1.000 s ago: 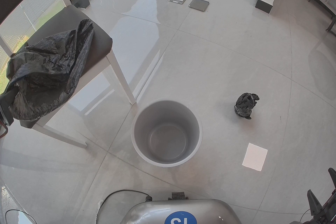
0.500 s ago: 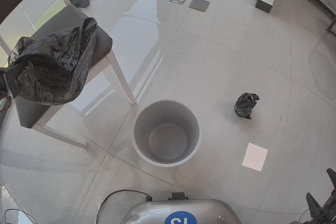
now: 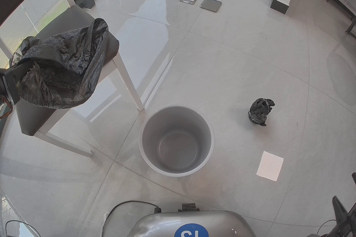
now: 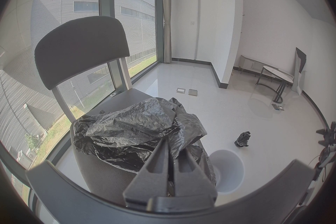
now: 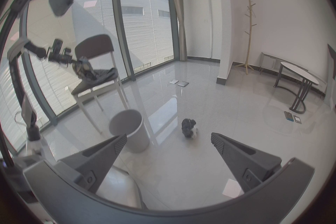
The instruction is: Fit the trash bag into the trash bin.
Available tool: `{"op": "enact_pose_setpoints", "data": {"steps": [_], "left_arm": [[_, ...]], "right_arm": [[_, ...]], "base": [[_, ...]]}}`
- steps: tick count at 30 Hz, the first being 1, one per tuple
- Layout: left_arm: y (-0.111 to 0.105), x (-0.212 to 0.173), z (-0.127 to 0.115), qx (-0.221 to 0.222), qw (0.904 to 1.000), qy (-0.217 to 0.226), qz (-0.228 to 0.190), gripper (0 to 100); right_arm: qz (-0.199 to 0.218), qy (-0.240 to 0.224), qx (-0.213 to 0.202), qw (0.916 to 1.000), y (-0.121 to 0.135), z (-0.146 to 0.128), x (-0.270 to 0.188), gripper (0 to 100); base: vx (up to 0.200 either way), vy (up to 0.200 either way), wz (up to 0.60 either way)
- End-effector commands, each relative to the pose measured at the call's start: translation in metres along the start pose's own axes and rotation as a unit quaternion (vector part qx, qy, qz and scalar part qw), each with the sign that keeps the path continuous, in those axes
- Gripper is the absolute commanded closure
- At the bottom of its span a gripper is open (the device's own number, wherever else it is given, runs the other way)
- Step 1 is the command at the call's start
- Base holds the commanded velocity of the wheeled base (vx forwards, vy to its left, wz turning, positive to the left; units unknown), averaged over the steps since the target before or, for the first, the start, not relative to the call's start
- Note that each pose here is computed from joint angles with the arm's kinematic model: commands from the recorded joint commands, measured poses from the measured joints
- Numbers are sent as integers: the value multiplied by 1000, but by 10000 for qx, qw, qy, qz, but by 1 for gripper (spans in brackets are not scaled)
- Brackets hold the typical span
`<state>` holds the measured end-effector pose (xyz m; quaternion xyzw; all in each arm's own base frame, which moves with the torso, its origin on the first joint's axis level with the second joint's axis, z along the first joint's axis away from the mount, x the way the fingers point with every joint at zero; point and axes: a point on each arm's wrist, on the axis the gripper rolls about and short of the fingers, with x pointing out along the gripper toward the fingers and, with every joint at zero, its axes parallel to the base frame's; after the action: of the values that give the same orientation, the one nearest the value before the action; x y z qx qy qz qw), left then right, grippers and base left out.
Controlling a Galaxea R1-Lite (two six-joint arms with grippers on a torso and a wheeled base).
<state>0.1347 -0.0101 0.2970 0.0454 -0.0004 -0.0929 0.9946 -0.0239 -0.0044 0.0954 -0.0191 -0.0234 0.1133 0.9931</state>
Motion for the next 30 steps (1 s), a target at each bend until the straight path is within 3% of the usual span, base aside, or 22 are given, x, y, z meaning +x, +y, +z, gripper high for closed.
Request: {"op": "enact_pose_setpoints", "data": {"steps": [1,4,9,11,14,20,30], "left_arm": [[-6,3,2,-41,9997,-28,-234,100],[-8,4,7,-33,9994,-106,-335,100],[-9,5,19,18,9991,-166,-391,100],[-11,3,25,19,9987,-196,-465,100],[-20,-5,42,-5,9958,-277,-873,100],[-31,-25,60,-39,9894,-405,-1397,100],[-32,-52,84,-75,9829,-472,-1780,100]], "right_arm": [[276,69,856,9959,-4,87,24,0],[652,258,818,9942,-4,86,28,0],[818,1422,636,9844,-2,72,40,0],[812,1629,473,9822,-2,80,45,0],[899,2163,439,9712,2,102,75,0],[1038,2240,485,9678,9,106,127,0],[876,2191,499,9705,10,108,185,0]], "base": [[0,0,0],[0,0,0],[0,0,0],[0,0,0],[0,0,0],[0,0,0],[0,0,0]]}}
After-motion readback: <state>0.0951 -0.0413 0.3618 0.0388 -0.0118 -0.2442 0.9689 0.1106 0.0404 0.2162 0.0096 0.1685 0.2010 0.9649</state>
